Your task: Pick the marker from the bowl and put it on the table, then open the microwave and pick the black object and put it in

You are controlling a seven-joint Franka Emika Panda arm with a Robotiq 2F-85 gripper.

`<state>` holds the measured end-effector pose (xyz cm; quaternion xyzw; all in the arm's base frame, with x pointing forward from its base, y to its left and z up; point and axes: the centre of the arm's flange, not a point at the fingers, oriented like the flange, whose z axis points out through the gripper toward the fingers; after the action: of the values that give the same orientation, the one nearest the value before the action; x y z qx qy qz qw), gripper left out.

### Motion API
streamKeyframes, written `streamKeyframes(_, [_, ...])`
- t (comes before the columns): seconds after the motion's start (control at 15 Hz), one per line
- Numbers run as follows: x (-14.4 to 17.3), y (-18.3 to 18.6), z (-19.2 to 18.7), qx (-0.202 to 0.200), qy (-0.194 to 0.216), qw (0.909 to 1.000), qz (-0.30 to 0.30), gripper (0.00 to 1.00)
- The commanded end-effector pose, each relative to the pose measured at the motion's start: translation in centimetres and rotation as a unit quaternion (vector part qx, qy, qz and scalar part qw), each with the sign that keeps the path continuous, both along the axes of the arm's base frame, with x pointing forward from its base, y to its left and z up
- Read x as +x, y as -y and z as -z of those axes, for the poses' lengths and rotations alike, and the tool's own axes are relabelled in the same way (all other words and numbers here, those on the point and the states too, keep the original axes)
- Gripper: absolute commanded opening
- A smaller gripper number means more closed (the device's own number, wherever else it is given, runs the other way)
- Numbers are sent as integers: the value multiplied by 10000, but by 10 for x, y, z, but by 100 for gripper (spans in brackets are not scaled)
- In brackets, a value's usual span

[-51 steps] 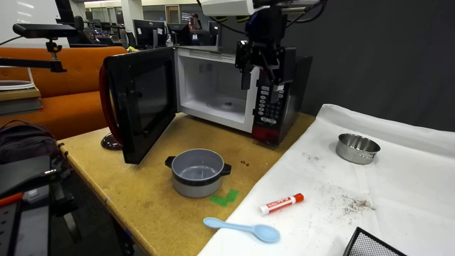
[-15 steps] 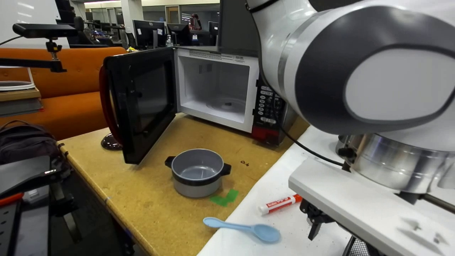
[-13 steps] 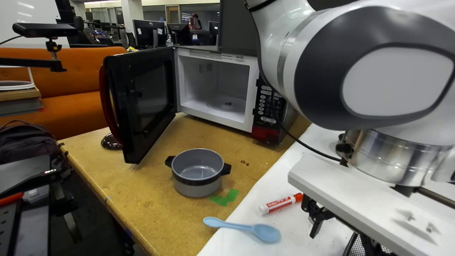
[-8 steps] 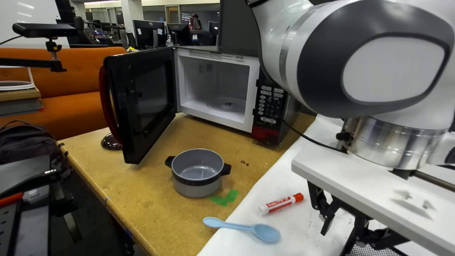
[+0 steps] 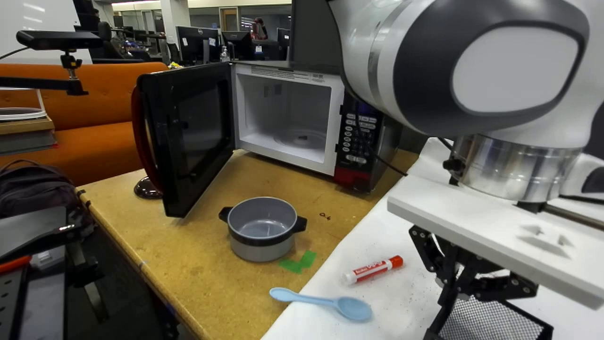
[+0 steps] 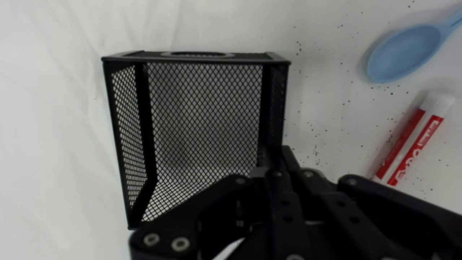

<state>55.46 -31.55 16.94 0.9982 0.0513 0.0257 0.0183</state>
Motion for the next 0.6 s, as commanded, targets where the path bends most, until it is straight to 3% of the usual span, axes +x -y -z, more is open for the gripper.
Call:
streamKeyframes(0.0, [-7, -23, -42, -197, 185, 9994, -237, 0])
streamKeyframes(0.33, [-22, -72, -101, -207, 330, 9942, -1000, 0])
streamKeyframes(0.53, [-45, -116, -120, -153, 349, 9848, -1692, 0])
